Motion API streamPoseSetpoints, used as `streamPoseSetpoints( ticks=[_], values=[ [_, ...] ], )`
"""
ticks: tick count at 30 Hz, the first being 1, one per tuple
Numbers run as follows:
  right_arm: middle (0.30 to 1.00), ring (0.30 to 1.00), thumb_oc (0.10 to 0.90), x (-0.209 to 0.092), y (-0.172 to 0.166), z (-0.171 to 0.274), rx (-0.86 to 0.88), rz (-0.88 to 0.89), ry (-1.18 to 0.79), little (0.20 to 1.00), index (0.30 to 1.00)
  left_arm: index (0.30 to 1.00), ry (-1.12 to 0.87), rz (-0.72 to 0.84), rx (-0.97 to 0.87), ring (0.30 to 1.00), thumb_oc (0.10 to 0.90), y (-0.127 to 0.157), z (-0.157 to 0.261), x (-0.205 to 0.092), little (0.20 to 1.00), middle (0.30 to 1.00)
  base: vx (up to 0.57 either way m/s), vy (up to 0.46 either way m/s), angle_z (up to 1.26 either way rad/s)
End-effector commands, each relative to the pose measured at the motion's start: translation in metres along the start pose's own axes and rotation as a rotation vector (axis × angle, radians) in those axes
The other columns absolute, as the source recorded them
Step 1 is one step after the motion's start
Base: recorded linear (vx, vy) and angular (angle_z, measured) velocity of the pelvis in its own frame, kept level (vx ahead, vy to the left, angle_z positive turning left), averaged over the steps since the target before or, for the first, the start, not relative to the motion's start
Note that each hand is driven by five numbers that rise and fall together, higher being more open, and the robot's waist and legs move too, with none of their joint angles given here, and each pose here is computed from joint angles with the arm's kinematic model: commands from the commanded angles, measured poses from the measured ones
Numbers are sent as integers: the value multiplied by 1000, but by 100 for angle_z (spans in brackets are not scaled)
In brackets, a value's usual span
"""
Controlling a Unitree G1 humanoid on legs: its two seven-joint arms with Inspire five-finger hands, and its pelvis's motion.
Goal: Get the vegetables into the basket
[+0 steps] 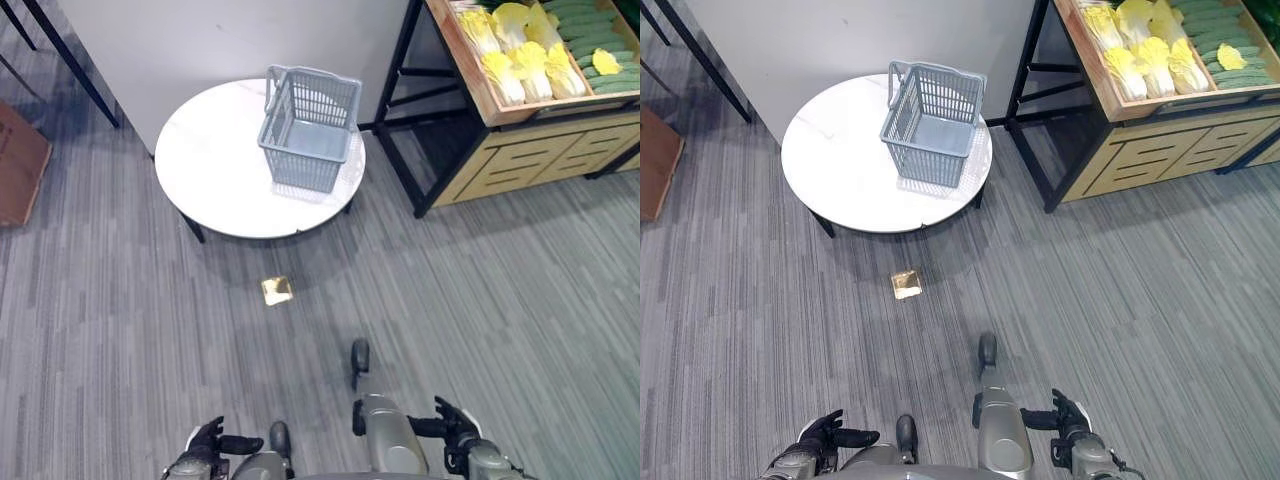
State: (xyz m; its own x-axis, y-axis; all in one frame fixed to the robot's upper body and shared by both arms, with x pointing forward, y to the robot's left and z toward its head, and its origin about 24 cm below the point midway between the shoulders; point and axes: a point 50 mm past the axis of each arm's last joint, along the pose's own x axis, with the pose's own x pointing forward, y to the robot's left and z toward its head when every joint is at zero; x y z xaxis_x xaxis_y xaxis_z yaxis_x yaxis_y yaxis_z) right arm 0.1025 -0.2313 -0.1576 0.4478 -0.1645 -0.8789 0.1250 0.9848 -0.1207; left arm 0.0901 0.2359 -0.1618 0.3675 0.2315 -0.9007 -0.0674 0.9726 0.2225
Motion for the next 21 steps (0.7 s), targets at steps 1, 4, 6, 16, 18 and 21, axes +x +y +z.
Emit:
streamPoseSetpoints(
  ticks=[1,4,6,16,18,21],
  values=[
    [1000,1000,900,2,-13,22,-82,-3,-69,1000,1000,1000,16,-40,30,1000,900,-12,-9,-2,1000,1000,369,-225,92],
    [1000,1000,900,1,-21,23,-68,-28,-79,1000,1000,1000,11,-40,-5,1000,900,-14,-8,-2,1000,1000,280,-200,45],
    [1000,1000,900,1,-26,23,-65,-41,-77,1000,1000,1000,-16,-37,-25,1000,900,-15,0,-1,1000,1000,287,-224,10],
    [1000,1000,900,-4,-45,9,-32,-122,-26,1000,1000,1000,-108,-42,-18,1000,900,-18,21,1,1000,1000,280,-106,13],
    [1000,1000,900,-4,-44,7,-50,-122,-21,1000,1000,1000,-99,-43,8,1000,900,-18,16,0,1000,1000,400,192,-21],
    [1000,1000,900,-4,-42,5,-52,-118,-14,1000,1000,1000,-54,-28,8,1000,900,-14,4,-1,1000,1000,404,215,-56]
  ],
)
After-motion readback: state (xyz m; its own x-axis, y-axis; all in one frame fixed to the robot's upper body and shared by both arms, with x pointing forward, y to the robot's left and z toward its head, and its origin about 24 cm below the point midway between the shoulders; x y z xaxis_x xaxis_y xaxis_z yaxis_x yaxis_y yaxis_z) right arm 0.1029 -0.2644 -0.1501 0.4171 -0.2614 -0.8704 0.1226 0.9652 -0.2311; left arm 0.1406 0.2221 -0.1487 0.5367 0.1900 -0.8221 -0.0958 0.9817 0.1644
